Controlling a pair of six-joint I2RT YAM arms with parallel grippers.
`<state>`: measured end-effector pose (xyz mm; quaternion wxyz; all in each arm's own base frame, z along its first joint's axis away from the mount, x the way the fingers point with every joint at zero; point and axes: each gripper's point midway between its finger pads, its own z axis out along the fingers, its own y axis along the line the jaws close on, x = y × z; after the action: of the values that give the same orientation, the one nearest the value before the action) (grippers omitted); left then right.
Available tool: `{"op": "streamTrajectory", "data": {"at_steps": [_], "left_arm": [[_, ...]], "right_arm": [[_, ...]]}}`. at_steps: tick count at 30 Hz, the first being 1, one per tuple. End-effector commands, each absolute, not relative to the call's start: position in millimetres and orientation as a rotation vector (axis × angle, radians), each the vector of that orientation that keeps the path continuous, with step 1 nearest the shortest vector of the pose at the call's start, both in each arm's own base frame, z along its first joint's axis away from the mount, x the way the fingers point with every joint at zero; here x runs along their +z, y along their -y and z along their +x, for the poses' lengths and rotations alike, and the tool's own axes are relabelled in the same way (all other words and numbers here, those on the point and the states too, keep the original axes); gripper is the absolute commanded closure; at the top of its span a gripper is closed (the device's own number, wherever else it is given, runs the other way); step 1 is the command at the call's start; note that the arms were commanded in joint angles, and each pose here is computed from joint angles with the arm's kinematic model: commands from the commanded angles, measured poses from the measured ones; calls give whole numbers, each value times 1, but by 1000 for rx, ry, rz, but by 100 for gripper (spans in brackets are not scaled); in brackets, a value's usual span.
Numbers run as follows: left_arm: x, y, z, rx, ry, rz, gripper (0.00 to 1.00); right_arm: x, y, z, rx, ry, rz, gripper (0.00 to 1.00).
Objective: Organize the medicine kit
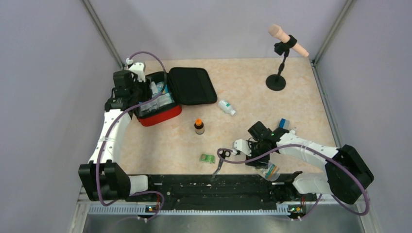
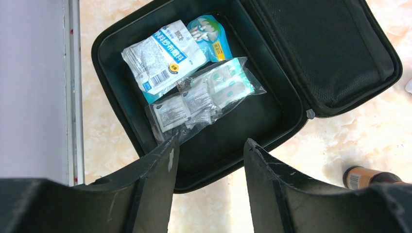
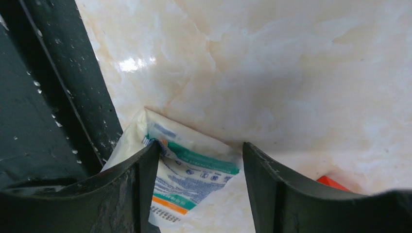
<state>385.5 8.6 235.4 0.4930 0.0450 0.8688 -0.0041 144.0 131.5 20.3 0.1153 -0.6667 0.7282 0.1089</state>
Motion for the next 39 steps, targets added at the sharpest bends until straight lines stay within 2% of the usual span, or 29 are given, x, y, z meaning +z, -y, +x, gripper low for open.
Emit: {"op": "streamTrajectory", "data": {"at_steps": [1, 5, 7, 11, 13, 16, 18, 23, 27, 29, 36, 39], "left_arm": [[246, -6, 384, -26, -2057, 104, 43], [246, 5, 383, -94, -2053, 137, 43], [246, 19, 381, -180, -2044, 174, 42], [242, 50, 378, -395, -2022, 218, 41], [241, 61, 379, -493, -2002, 170, 35], [241, 76, 377, -603, -1973, 170, 34], [249, 86, 377, -661, -1942, 195, 35], [271, 118, 376, -818, -1892, 253, 35], [282, 166, 365, -974, -1856, 373, 35], [283, 189, 356, -1046, -1848, 431, 35], [276, 247, 341, -1138, -1849, 594, 35], [276, 271, 335, -1155, -1860, 659, 30]], "right_arm": [[7, -128, 167, 145, -2066, -1995, 42], [5, -135, 176, 138, -2086, -1984, 67], [14, -147, 184, 165, -2084, -1937, 71], [50, -180, 215, 195, -2044, -1775, 74], [74, -199, 235, 209, -2017, -1671, 74], [103, -222, 256, 244, -1979, -1530, 76], [121, -233, 269, 257, -1956, -1441, 81], [160, -244, 307, 296, -1967, -1156, 86], [187, -236, 347, 408, -2084, -791, 98], [208, -235, 361, 534, -2126, -574, 100], [245, -234, 373, 718, -2015, -337, 100], [254, -244, 369, 810, -1998, -318, 100]]}}
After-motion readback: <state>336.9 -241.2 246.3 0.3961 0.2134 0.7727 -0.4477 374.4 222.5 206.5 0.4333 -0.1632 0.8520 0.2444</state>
